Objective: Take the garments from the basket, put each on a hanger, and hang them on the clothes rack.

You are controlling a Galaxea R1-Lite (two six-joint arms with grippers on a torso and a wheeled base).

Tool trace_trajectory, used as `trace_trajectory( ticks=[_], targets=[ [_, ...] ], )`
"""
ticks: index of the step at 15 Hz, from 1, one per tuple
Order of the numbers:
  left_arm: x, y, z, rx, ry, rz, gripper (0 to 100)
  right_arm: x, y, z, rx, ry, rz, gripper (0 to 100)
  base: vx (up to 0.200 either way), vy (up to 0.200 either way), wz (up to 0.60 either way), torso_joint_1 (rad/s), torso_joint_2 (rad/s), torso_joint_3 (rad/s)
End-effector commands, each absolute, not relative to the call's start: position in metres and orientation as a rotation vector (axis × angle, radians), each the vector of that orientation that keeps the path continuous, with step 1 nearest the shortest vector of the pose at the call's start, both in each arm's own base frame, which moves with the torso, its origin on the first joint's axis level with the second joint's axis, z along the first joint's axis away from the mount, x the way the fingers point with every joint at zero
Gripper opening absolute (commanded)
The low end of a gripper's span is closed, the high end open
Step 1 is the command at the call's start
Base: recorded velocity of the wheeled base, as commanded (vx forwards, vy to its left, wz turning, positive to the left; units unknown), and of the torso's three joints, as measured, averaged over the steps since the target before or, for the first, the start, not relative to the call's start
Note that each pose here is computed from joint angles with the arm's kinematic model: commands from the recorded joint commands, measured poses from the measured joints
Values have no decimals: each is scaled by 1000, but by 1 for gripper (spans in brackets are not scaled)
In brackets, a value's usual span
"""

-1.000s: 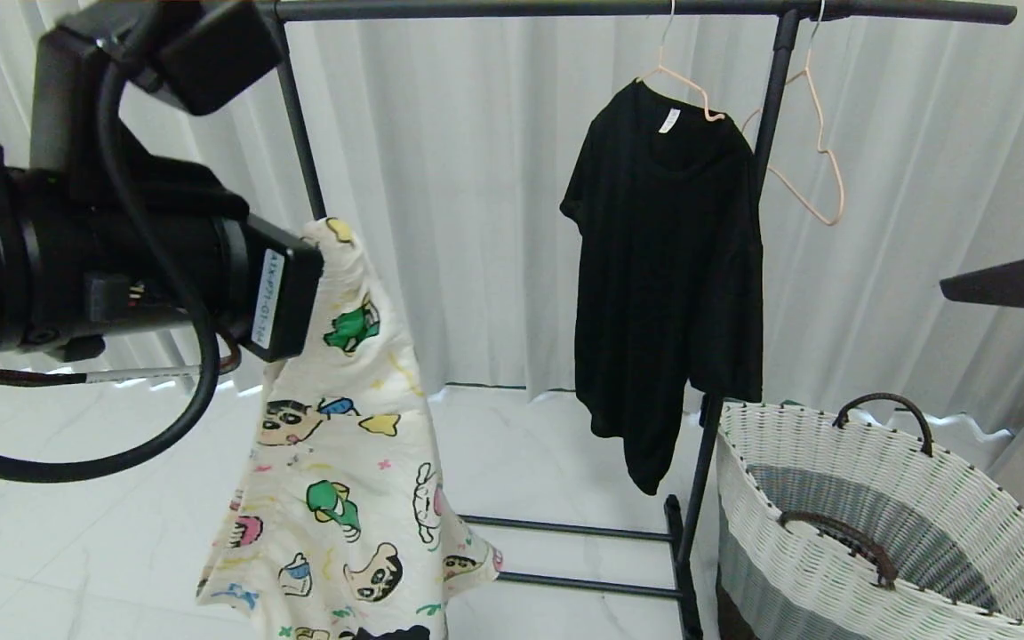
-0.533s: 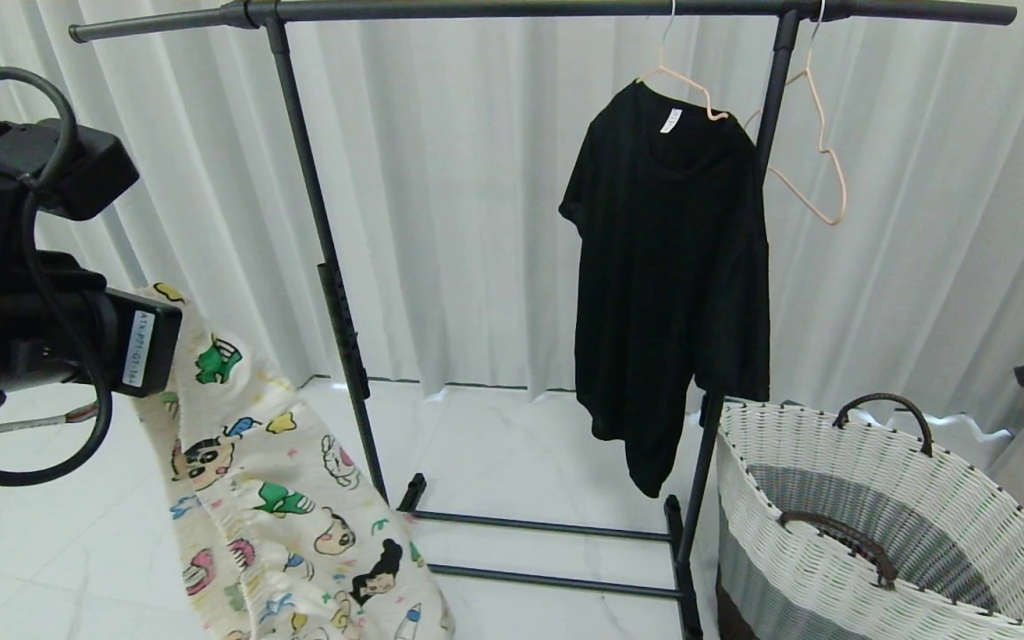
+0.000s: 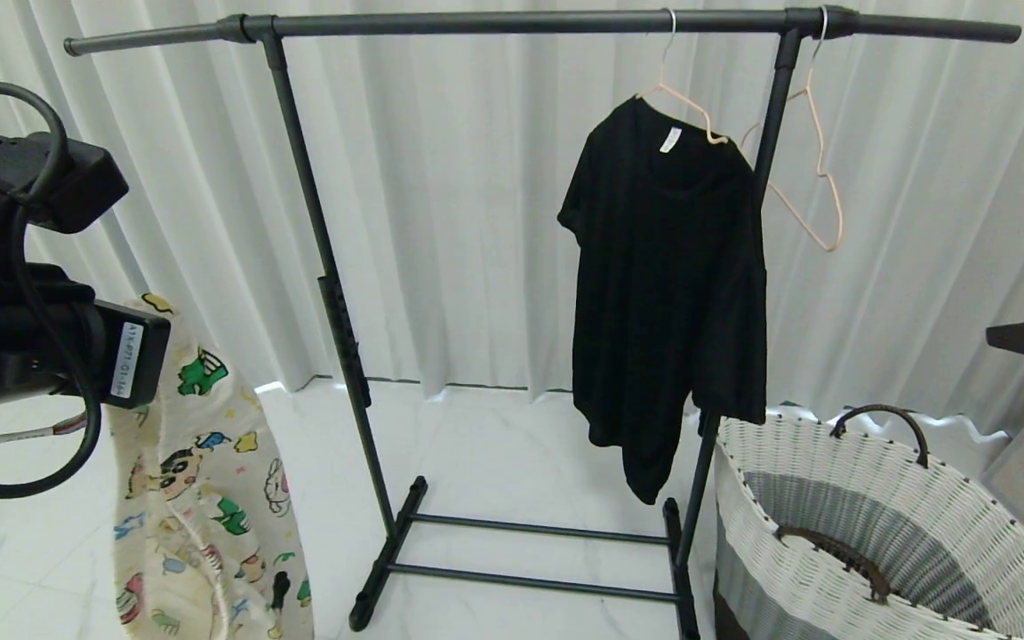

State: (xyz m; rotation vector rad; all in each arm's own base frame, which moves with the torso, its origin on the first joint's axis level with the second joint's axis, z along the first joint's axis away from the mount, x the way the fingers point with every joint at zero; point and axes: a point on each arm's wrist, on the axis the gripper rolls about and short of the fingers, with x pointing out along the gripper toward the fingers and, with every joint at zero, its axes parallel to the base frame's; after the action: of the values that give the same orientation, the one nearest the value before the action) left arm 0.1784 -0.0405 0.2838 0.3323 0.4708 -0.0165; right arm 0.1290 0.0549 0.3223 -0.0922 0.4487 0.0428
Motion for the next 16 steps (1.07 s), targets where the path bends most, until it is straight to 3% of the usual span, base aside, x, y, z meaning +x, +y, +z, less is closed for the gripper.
trace_trajectory(
  ticks=[1, 14, 16],
  targets=[
    [175, -41, 286, 331, 460, -20, 0, 136, 59, 321, -92, 448, 44, 100, 0, 0, 0, 193, -569, -305],
    [164, -39, 290, 341, 430, -31, 0, 161, 67, 321, -51, 373, 28, 100, 0, 0, 0, 181, -458, -267],
    [163, -41, 289, 343, 429, -43, 0, 170, 67, 318, -35, 342, 16, 100, 200, 0, 0, 46, -100, -49]
  ],
)
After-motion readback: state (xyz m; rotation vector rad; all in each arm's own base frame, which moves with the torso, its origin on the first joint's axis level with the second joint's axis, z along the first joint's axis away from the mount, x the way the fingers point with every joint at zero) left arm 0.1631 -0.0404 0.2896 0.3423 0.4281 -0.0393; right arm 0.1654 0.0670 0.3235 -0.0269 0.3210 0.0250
